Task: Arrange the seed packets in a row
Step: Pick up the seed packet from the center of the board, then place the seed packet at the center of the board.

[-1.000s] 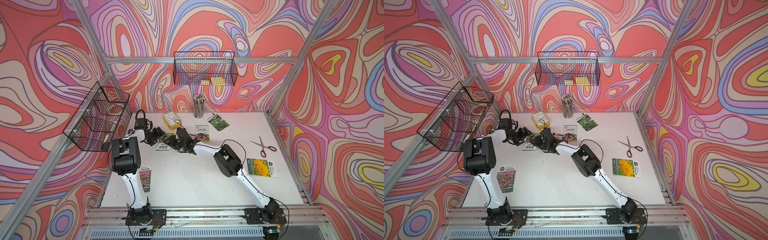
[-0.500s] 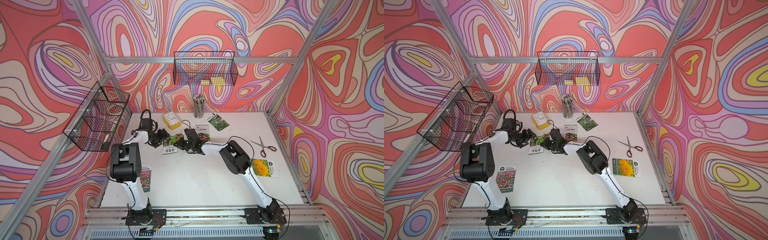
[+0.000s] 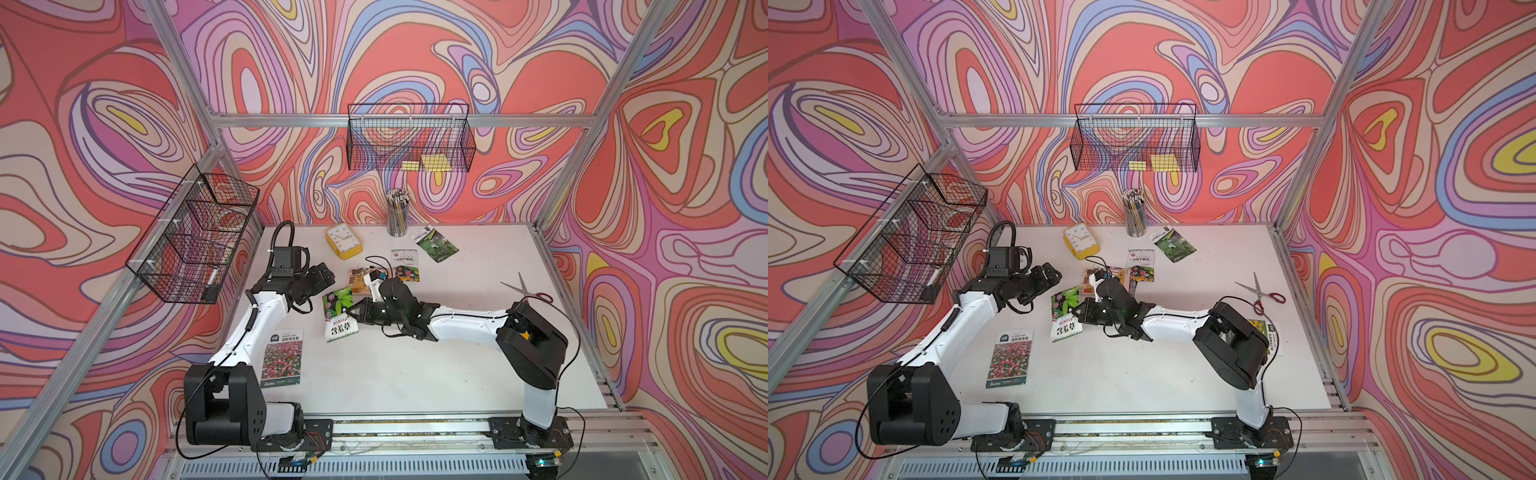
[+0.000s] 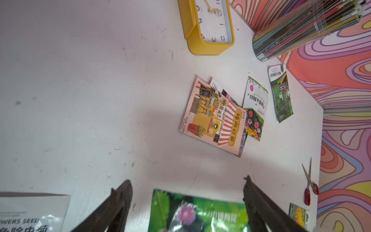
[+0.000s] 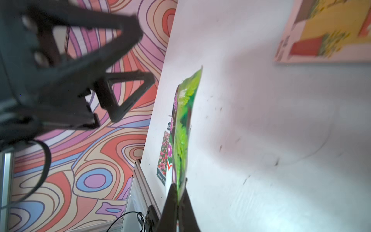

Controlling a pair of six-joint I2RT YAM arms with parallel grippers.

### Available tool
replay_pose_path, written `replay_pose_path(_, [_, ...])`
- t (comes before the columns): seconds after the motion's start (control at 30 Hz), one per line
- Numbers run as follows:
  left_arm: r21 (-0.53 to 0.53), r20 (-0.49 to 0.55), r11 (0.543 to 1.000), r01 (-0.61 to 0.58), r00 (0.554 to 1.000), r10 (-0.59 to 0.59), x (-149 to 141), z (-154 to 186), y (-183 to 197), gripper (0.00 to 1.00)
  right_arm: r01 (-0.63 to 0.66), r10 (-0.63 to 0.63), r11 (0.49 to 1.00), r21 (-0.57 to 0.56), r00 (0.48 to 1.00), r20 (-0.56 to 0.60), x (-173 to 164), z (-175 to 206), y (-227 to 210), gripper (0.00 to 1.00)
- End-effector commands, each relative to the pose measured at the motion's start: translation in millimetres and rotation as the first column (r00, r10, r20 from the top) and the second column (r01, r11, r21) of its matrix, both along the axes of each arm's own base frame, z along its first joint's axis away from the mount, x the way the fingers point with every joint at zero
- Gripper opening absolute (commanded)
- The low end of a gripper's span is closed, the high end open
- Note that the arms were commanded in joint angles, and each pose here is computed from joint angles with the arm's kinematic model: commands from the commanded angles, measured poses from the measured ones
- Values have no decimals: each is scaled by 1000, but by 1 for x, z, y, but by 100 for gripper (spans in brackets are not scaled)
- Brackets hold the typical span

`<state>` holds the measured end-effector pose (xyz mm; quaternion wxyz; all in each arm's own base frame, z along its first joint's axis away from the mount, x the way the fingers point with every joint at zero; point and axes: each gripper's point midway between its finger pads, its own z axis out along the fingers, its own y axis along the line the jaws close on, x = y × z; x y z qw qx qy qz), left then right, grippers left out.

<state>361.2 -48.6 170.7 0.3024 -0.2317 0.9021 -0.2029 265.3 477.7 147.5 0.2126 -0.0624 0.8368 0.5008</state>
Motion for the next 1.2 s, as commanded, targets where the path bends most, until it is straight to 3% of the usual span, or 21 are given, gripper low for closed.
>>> replay_pose_path(0.0, [45,46,998,-49,998,47,-21,20,1,89,107,-106,992,-61,994,16,-25,-19,1,0])
replay_pose_path(0.17, [99,97,993,-68,994,58,-51,39,2,94,146,-139,983,-108,988,62,-63,-29,20,0])
replay_pose_path(0.4, [99,139,991,-86,988,72,-79,51,9,99,229,-225,962,-149,973,48,-69,-58,29,0])
replay_pose_path(1.17, [97,136,995,-34,991,21,-96,49,4,99,120,-138,959,-256,989,-52,-73,-111,64,0])
